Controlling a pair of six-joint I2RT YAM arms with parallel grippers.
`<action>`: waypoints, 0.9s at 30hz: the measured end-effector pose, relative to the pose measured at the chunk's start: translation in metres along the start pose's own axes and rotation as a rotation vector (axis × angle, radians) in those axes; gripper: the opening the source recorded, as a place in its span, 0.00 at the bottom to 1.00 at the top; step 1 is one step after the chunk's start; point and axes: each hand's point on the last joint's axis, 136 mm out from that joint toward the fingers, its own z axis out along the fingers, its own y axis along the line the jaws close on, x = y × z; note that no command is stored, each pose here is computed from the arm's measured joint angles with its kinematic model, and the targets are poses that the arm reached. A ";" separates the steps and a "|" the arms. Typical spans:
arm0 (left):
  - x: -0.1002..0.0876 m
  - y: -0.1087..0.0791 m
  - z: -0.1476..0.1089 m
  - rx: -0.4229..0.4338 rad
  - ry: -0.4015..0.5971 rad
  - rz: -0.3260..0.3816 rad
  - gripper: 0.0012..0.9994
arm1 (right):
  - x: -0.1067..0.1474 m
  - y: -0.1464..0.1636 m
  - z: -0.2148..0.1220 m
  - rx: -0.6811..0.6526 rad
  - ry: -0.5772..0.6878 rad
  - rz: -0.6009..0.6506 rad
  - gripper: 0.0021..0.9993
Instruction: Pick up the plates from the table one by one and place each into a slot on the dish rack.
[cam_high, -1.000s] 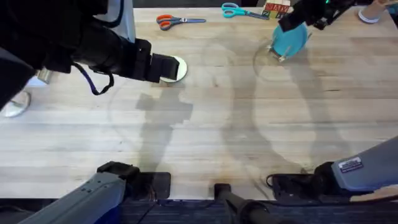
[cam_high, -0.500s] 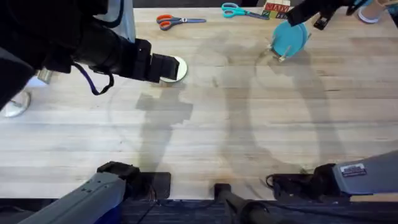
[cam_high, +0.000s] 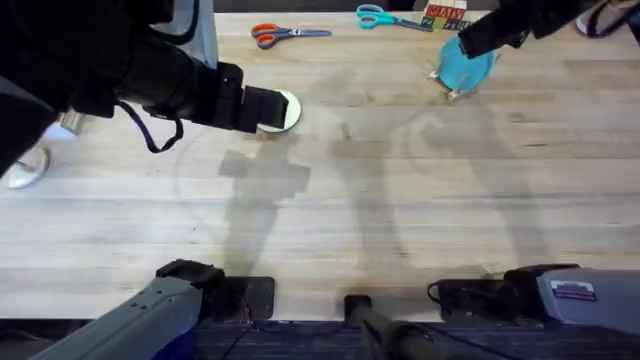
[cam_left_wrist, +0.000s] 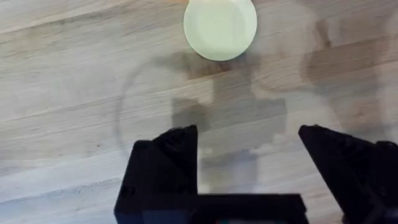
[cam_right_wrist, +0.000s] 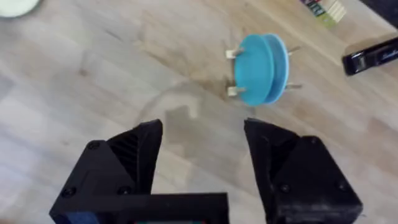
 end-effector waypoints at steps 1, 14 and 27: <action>0.000 0.000 0.000 0.000 0.000 0.000 0.99 | 0.002 0.004 -0.005 -0.004 0.001 0.010 0.80; 0.000 0.000 0.000 0.000 0.000 0.000 0.99 | 0.027 0.026 -0.059 -0.011 -0.009 0.178 0.99; 0.000 0.000 0.000 0.000 0.000 0.000 0.99 | 0.049 0.036 -0.066 -0.036 0.066 0.257 0.99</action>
